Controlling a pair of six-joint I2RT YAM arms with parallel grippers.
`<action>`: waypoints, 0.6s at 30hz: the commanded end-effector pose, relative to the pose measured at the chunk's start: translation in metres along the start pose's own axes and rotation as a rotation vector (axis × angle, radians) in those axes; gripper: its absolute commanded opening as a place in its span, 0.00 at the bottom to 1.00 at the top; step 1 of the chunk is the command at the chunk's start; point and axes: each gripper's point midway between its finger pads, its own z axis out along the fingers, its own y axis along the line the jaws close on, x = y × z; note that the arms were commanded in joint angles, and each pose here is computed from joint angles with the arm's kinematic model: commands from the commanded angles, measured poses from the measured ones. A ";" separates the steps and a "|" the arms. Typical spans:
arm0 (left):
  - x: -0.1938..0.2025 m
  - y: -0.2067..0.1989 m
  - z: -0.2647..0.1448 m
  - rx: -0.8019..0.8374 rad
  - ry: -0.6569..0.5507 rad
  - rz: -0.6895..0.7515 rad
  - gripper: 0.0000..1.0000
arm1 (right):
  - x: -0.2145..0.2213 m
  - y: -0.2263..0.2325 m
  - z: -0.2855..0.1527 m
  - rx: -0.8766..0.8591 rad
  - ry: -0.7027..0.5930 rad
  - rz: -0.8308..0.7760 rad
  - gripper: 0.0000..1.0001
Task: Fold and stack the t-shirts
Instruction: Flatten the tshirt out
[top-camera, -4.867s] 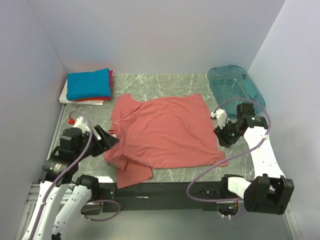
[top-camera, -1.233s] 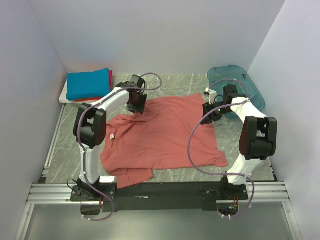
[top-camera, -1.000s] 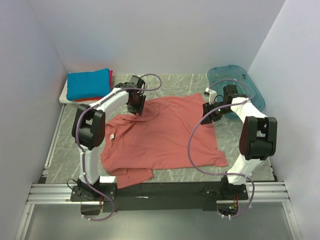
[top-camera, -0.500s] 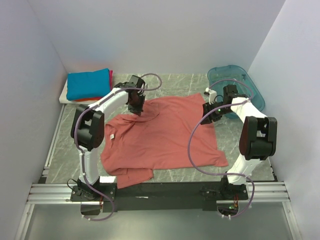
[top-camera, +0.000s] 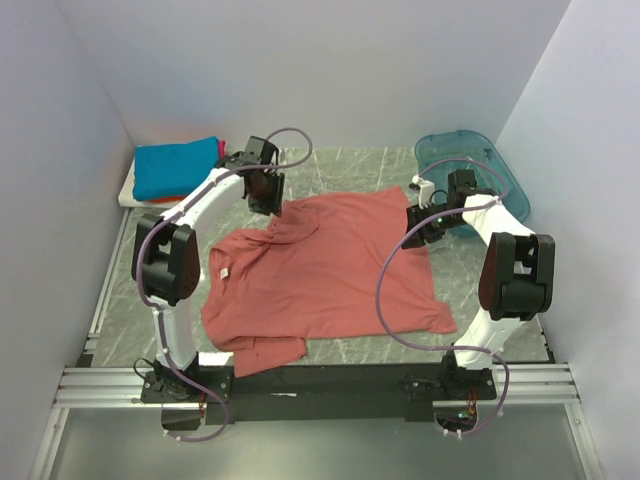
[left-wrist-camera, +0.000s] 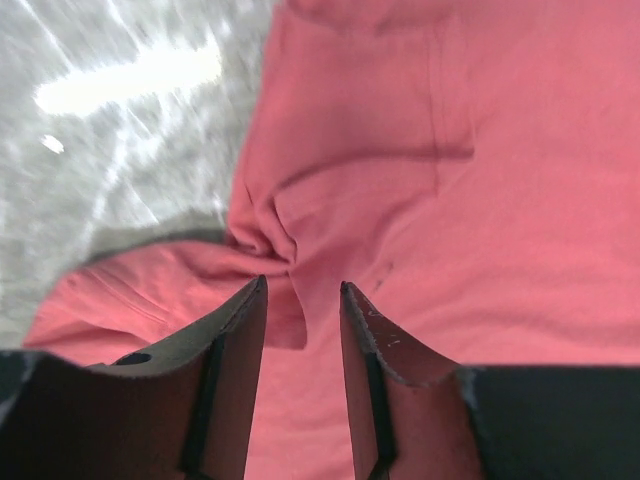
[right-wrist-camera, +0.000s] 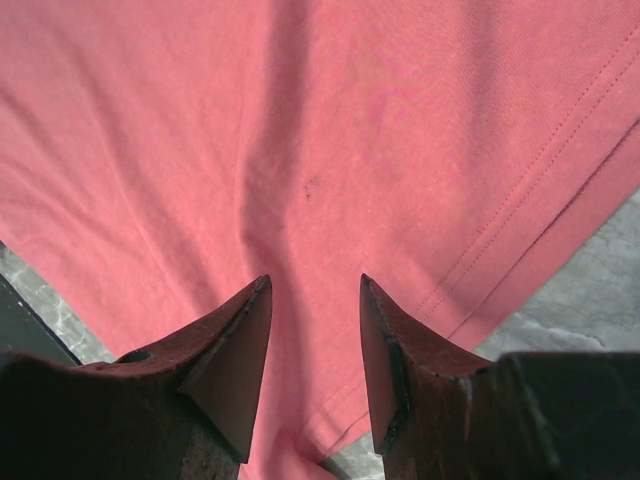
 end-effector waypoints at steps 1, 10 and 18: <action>0.022 -0.010 -0.008 0.049 0.065 0.008 0.41 | -0.006 0.006 -0.008 -0.008 -0.038 -0.025 0.48; 0.053 -0.013 0.014 0.061 0.187 0.030 0.41 | -0.007 0.006 -0.011 0.000 -0.042 -0.025 0.47; 0.064 -0.020 0.024 0.045 0.220 0.055 0.34 | -0.006 0.006 -0.010 -0.004 -0.040 -0.022 0.47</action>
